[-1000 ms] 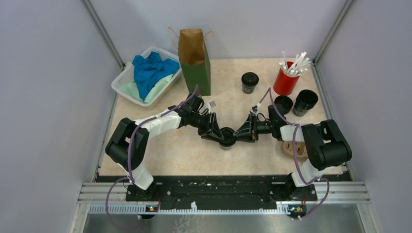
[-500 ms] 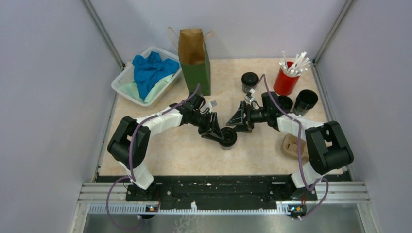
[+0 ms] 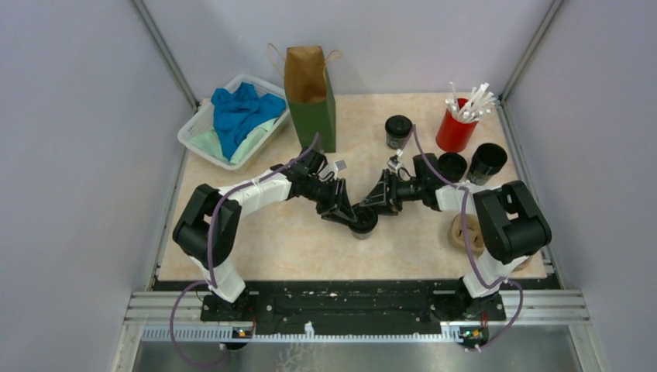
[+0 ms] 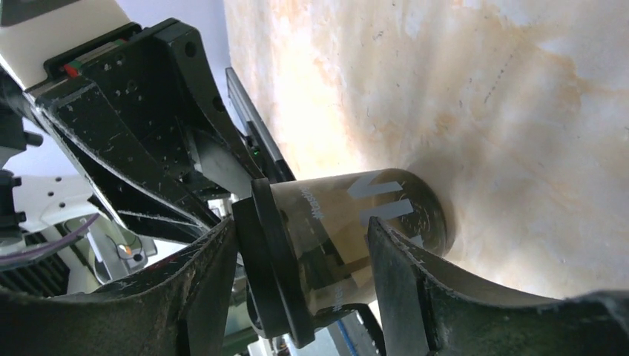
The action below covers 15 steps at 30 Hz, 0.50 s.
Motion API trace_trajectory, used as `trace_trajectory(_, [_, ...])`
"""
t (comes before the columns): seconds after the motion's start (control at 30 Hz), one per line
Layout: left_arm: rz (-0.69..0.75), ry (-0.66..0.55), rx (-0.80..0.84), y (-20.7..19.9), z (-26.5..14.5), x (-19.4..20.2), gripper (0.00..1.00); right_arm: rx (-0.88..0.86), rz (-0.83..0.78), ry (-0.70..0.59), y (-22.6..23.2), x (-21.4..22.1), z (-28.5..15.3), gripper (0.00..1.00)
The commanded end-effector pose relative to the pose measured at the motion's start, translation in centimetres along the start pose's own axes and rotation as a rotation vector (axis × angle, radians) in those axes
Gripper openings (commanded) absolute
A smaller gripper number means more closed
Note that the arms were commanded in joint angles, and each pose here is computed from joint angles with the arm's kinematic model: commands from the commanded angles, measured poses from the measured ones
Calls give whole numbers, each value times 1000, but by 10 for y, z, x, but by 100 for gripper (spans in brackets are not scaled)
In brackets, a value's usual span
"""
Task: Pack the takeout coffee
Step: Close the cup lid on the coffee cup.
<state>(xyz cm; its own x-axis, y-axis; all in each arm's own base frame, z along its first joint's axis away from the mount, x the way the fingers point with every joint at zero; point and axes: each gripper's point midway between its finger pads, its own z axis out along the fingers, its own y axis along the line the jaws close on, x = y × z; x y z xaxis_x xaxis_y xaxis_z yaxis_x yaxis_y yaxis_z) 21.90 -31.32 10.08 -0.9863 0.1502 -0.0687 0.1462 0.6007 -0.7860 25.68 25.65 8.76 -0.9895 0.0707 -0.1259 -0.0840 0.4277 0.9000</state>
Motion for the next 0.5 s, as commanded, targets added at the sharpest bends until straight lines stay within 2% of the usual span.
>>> trace_trajectory(0.0, [-77,28,-339,105,21,26,44,181,114,-31,-78,30,15,60])
trace_trajectory(0.1, [-86,26,-339,108,23,30,44,207,122,-30,-89,38,14,59])
trace_trajectory(0.17, [-83,21,-342,108,22,29,44,189,92,-46,-70,29,9,60])
trace_trajectory(0.23, [-81,19,-345,107,21,28,44,175,43,-79,-43,12,0,62])
trace_trajectory(0.37, [-78,20,-346,107,21,27,44,71,-4,-57,0,2,-4,73])
trace_trajectory(0.47, [-79,25,-349,109,22,28,44,74,16,-43,-10,13,-3,76])
